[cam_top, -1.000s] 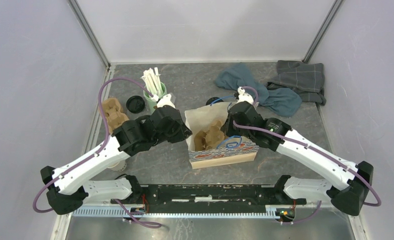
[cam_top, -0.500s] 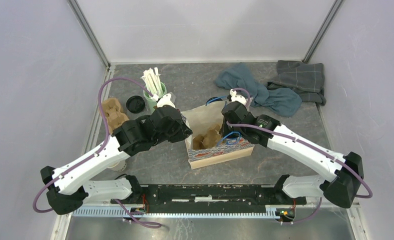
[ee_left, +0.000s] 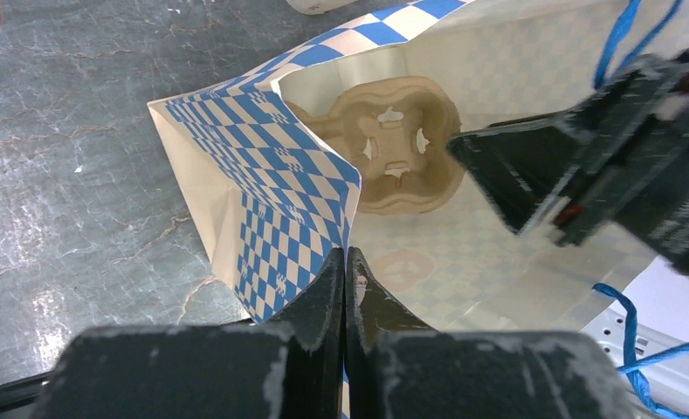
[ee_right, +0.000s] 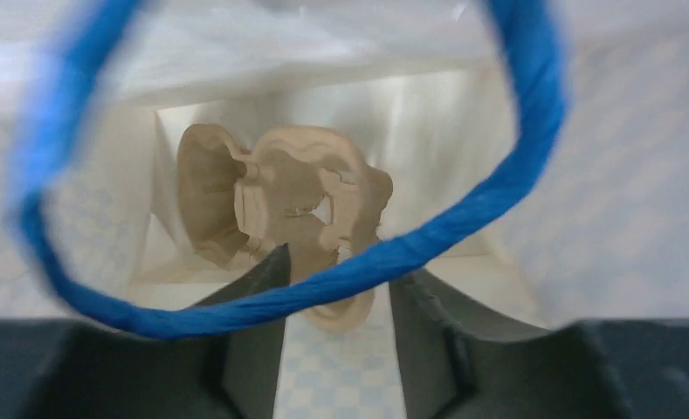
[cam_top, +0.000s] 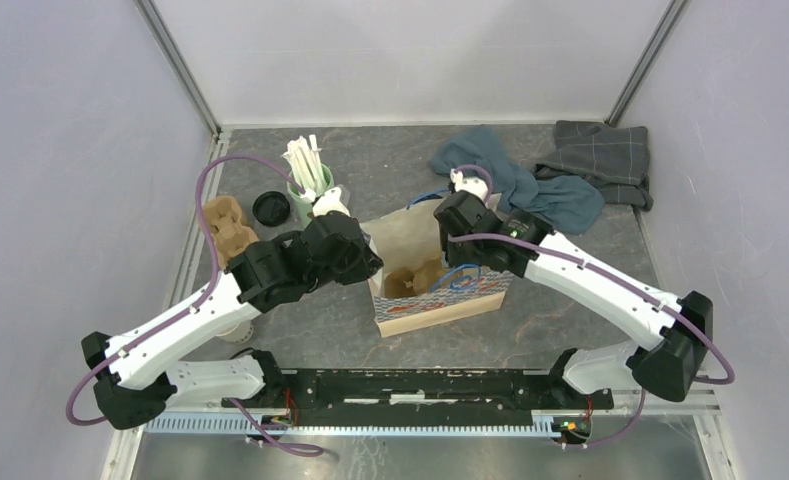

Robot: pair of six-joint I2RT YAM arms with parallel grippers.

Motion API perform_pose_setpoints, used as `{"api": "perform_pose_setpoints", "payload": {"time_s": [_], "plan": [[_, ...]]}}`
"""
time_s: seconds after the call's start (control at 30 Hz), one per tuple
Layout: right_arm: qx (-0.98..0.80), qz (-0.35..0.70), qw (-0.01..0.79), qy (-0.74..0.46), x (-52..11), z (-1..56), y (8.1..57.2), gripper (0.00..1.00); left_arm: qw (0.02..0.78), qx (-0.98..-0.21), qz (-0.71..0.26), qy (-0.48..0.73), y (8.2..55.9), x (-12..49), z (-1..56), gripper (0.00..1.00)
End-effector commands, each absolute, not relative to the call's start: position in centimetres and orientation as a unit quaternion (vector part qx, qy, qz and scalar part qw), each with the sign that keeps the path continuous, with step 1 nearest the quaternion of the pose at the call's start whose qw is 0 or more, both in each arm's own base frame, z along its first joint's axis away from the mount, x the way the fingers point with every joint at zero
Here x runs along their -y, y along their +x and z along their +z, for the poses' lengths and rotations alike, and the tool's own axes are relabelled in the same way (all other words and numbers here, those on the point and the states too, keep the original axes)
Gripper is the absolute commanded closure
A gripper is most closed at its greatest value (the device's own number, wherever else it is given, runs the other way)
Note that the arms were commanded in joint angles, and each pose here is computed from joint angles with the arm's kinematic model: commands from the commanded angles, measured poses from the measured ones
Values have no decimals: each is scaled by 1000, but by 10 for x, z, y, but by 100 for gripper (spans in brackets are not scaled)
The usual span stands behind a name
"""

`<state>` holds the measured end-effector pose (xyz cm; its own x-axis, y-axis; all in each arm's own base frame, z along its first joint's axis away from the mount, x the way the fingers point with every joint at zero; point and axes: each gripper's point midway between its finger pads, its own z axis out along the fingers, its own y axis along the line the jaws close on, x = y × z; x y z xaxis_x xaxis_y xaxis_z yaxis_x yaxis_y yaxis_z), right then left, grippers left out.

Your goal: Pack the takeout coffee

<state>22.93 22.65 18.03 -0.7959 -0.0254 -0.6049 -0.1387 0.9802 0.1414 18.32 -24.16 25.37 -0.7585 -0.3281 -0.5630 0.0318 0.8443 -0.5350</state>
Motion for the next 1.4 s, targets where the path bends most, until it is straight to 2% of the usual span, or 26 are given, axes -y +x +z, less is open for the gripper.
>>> {"api": "perform_pose_setpoints", "payload": {"time_s": [0.0,0.23,0.47,0.57,0.63,0.77,0.9,1.17,1.37], "plan": [[-927,16,363,-91,-194,233,238,44,372,-888,-256,-84,191,232,260,98],[-882,196,392,-170,-249,307,223,37,373,-893,-238,-79,192,227,258,98],[-777,289,514,-218,-251,449,212,14,381,-901,-177,-110,187,190,259,98],[-758,263,569,-181,-229,483,225,8,380,-903,-148,-135,179,167,256,98],[-771,212,583,-142,-206,474,241,5,378,-904,-132,-152,172,150,255,98],[-802,144,572,-89,-164,441,282,5,383,-899,-113,-181,159,117,261,98],[-832,93,539,-93,-153,391,311,6,394,-890,-113,-200,148,92,273,98],[-863,114,449,-200,-207,285,342,2,416,-870,-160,-210,138,73,289,98],[-864,74,415,-277,-257,254,355,2,415,-866,-168,-221,133,67,283,98]]}}
